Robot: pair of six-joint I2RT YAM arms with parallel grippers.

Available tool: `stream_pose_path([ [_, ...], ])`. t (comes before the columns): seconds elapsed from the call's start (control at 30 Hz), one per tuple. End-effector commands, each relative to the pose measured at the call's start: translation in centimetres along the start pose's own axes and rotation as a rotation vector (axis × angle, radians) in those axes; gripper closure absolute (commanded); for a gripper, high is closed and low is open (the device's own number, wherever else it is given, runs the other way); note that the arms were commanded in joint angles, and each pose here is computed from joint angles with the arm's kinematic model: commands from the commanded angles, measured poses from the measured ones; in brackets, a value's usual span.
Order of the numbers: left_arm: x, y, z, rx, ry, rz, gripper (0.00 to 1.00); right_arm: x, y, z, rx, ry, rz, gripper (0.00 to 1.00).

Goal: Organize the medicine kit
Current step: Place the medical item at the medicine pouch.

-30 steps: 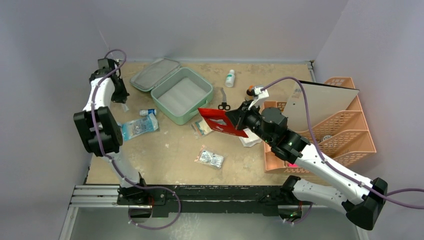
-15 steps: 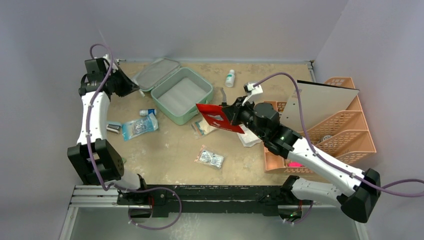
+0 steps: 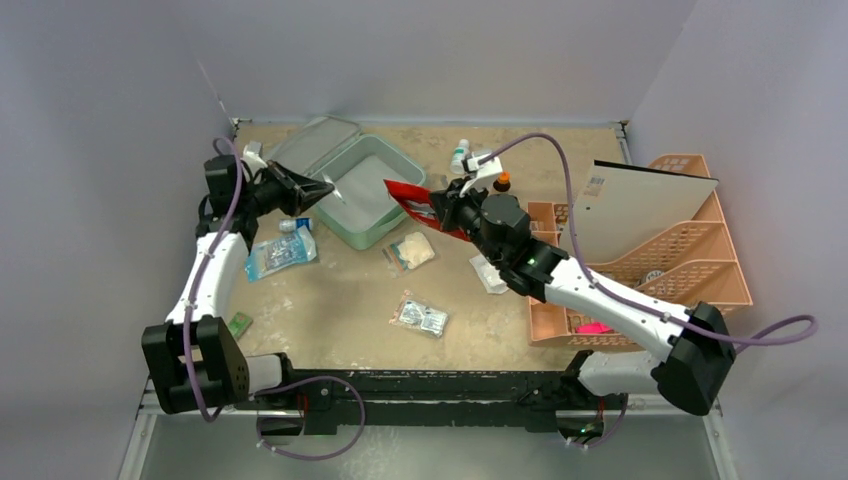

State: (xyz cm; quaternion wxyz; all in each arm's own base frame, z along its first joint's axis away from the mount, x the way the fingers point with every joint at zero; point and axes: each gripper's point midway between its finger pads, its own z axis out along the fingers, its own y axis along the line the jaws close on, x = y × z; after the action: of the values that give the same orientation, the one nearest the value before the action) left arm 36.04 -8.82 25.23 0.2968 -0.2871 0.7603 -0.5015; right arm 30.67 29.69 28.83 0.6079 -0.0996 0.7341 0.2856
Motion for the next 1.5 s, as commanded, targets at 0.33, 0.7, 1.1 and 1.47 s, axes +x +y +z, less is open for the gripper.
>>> stream_pose_path([
  [0.33, 4.7, -8.4, -3.7, 0.333, 0.074, -0.172, 1.00, -5.7, 6.5, 3.6, -0.006, -0.239, 0.023, 1.00],
  [0.7, 5.8, -8.1, -4.6, 0.368, 0.087, -0.292, 1.00, -5.8, 10.1, 5.5, -0.045, -0.274, 0.075, 1.00],
  [1.1, 5.8, -6.2, -4.0, 0.289, 0.037, -0.324, 1.00, -4.9, 11.2, 6.3, -0.049, -0.263, 0.104, 1.00],
  [1.47, 5.6, -4.6, -3.4, 0.196, -0.004, -0.371, 1.00, -3.5, 12.8, 6.6, -0.092, -0.238, 0.102, 1.00],
])
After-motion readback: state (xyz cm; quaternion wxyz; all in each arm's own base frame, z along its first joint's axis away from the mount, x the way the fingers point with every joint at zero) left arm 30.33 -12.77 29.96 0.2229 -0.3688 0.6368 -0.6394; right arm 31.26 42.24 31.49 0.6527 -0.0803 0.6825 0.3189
